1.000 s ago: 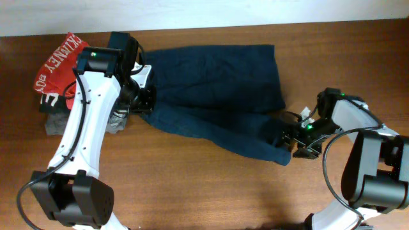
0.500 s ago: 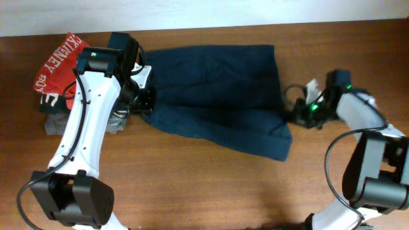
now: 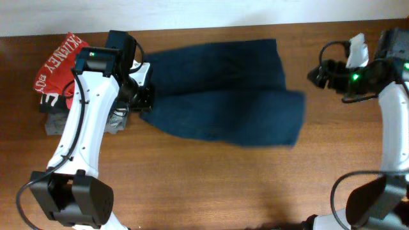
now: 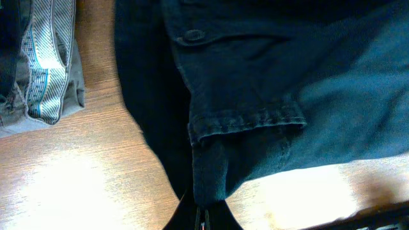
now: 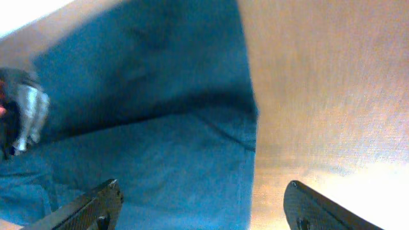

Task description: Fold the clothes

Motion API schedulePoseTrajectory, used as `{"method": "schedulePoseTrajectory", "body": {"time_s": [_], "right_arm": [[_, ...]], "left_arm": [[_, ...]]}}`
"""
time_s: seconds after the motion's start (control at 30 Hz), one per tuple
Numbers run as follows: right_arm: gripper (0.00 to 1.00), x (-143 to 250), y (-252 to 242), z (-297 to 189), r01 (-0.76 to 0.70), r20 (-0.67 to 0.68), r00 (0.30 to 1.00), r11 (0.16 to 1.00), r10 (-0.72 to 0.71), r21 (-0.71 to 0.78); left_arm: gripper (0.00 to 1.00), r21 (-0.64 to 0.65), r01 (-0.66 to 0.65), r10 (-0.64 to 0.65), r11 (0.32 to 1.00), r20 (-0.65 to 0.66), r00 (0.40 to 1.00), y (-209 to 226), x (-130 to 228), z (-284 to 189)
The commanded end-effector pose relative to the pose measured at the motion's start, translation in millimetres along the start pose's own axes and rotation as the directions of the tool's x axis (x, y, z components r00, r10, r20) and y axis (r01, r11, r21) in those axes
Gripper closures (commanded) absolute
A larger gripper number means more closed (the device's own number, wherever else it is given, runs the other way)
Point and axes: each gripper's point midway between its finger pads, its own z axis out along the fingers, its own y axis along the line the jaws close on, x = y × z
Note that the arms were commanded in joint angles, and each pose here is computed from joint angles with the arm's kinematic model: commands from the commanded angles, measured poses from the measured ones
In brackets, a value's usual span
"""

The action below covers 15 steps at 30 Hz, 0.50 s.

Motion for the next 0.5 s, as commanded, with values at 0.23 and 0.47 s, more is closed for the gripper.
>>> {"method": "schedulePoseTrajectory", "body": {"time_s": [0.23, 0.47], "right_arm": [[0.24, 160, -27, 90, -0.210, -0.440, 0.882, 0.977, 0.168, -0.048], [0.27, 205, 3, 97, -0.242, -0.561, 0.817, 0.963, 0.135, -0.121]], "left_arm": [[0.97, 0.013, 0.015, -0.015, 1.000, 0.012, 1.000, 0, -3, -1], [0.96, 0.014, 0.014, -0.015, 1.000, 0.018, 1.000, 0, -4, -1]]}}
